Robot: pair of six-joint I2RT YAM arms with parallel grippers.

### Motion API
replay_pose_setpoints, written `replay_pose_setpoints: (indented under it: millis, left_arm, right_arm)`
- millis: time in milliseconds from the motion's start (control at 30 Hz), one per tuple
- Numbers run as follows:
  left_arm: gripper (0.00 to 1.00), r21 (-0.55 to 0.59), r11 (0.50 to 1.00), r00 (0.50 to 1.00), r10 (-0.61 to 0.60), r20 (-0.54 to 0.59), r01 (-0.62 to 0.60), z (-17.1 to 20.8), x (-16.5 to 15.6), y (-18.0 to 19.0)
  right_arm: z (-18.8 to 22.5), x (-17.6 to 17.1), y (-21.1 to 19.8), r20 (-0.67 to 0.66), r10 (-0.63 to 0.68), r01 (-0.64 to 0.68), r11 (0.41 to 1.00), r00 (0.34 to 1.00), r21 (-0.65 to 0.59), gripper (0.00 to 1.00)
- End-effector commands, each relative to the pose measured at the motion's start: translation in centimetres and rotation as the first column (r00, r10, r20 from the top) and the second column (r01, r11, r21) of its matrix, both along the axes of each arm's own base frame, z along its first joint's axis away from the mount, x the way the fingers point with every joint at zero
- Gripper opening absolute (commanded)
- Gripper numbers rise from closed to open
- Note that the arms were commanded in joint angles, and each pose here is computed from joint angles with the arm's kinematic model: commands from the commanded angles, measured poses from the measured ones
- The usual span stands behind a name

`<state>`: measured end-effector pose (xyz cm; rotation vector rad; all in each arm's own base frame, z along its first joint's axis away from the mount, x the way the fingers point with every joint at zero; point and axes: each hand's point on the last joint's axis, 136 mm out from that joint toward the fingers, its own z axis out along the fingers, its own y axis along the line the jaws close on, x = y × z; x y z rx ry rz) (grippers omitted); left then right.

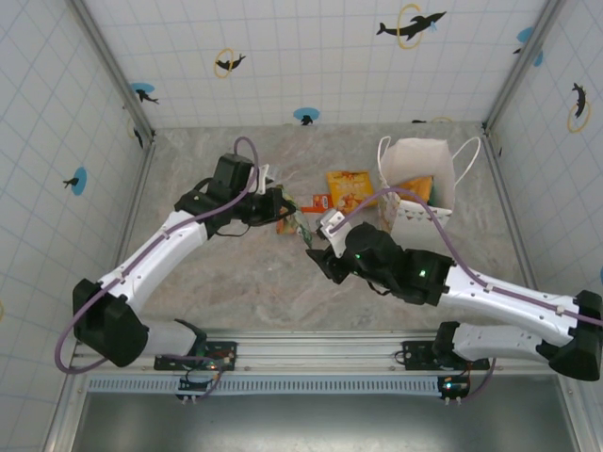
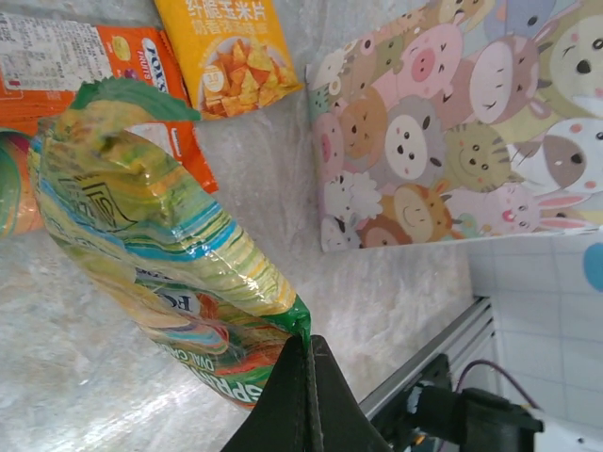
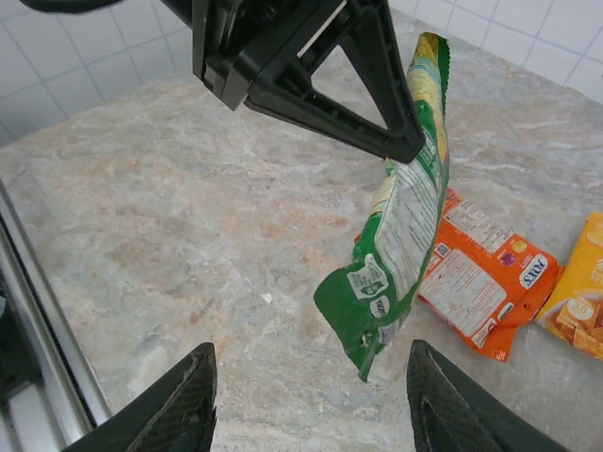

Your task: Place the snacks into the paper bag

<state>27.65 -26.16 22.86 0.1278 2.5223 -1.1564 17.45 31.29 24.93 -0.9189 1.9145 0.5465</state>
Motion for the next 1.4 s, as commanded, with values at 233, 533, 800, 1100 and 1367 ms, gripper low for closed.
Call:
replay_pose_setpoints:
  millis: [233, 533, 800, 1100, 1367]
  left_arm:
    - [0.00, -0.125, 0.992, 1.000, 0.002, 0.009, -0.001, 3.0, -0.4, -1.0]
    - [0.00, -0.181, 0.983, 1.000, -0.014, 0.019, 0.018, 3.8, -0.6, -1.5]
    - [0.00, -0.194, 0.981, 1.000, -0.019, 0.024, 0.024, 4.0, -0.7, -1.6]
    - [0.00, -0.183, 0.983, 1.000, 0.009, 0.030, -0.003, 3.9, -0.7, -1.1]
    - [0.27, -0.129, 0.990, 0.998, 0.055, 0.019, -0.052, 2.2, -0.5, -0.2]
  right_arm:
    - [-1.1, 2.2, 1.7, 0.115, -0.042, 0.044, 0.999, 0.993, -0.021, 0.57]
    - [-2.3, 4.8, 2.8, 0.184, -0.136, 0.132, 0.991, 0.973, 0.033, 0.56]
    - [-3.1, 6.3, 2.6, 0.212, -0.206, 0.194, 0.978, 0.955, 0.076, 0.44]
    - [-2.9, 6.6, 1.4, 0.243, -0.247, 0.230, 0.968, 0.938, 0.097, 0.10]
    - [-1.2, 5.7, 1.2, 0.257, -0.207, 0.183, 0.976, 0.944, 0.114, 0.00]
